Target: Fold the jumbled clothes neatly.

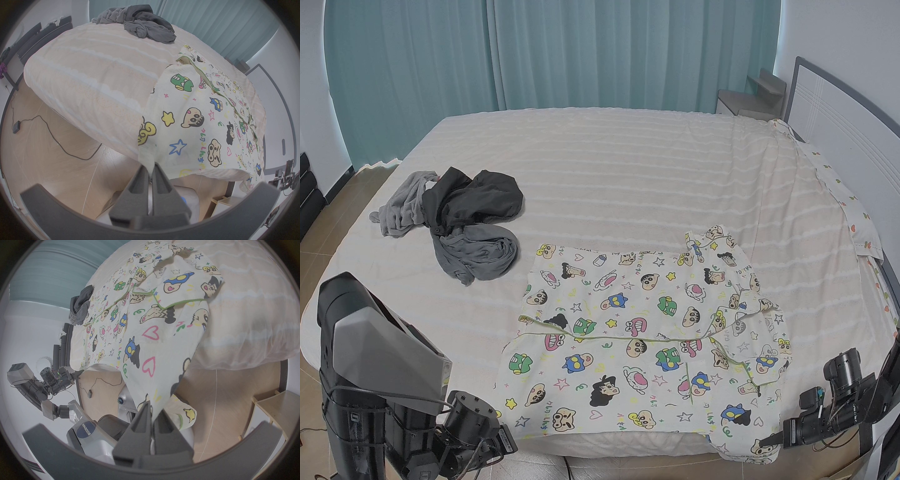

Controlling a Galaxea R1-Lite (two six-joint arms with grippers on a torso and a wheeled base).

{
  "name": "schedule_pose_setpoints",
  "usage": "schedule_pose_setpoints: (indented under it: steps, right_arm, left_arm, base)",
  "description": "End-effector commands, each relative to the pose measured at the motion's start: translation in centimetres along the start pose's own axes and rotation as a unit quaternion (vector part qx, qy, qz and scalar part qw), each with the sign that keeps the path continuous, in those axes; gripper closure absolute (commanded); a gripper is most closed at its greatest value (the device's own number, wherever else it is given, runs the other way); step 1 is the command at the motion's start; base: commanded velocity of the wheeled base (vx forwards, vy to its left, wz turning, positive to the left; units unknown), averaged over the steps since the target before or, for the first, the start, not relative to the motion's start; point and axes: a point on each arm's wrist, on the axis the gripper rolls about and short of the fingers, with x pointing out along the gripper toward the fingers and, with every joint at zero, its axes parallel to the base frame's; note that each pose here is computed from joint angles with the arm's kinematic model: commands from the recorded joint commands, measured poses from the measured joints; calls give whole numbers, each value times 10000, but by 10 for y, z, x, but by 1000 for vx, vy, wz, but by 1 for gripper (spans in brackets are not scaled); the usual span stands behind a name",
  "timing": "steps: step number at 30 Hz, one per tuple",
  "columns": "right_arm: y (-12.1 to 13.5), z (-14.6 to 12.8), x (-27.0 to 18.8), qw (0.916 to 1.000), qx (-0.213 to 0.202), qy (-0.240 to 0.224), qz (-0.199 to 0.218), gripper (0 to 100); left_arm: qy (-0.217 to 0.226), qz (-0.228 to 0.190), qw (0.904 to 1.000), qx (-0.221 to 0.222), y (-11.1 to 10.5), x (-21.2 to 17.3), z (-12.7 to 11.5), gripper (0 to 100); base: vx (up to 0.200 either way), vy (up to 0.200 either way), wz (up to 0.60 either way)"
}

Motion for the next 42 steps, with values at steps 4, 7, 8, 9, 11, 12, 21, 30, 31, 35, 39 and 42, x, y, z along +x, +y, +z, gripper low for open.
schedule_pose_setpoints:
  steps: [4,7,8,9,11,12,21,30,31,35,39,42]
  right_arm:
    - [2,-3,-7,9999,-44,-144,28,100]
    - [6,-2,-13,9993,-143,-335,113,100]
    - [7,-1,-14,9990,-168,-399,122,100]
    - [7,-1,-16,9987,-179,-448,137,100]
    - [7,0,-16,9986,-186,-474,143,100]
    - [9,1,-21,9974,-220,-659,164,100]
    - [15,18,-35,9898,-178,-1379,297,100]
    - [20,40,-38,9842,-129,-1719,393,100]
    - [20,43,-38,9837,-100,-1747,402,100]
    - [21,56,-36,9820,27,-1838,436,100]
    - [21,64,-34,9808,68,-1896,461,100]
    - [21,70,-34,9795,67,-1957,464,100]
  left_arm:
    - [-8,-16,10000,-3,1,-2,0,100]
    - [-190,-187,9996,-80,-3,-4,5,100]
    - [-235,-214,9994,-105,-3,-5,6,100]
    - [-269,-250,9993,-121,-4,-6,8,100]
    - [-279,-261,9992,-125,-4,-6,8,100]
    - [-429,-415,9981,-182,-7,-9,13,100]
    - [-1145,-706,9904,-327,-18,-5,35,100]
    - [-1581,-966,9823,-276,-32,2,56,100]
    - [-1627,-1002,9812,-288,-34,3,58,100]
    - [-1785,-1126,9771,-258,-42,7,66,100]
    - [-1895,-1152,9748,-237,-48,12,74,100]
    - [-1932,-1133,9742,-276,-50,15,80,100]
  base:
    - [0,0,0]
    - [0,0,0]
    - [0,0,0]
    - [0,0,0]
    - [0,0,0]
    - [0,0,0]
    - [0,0,0]
    - [0,0,0]
    - [0,0,0]
    - [0,0,0]
    - [0,0,0]
    - [0,0,0]
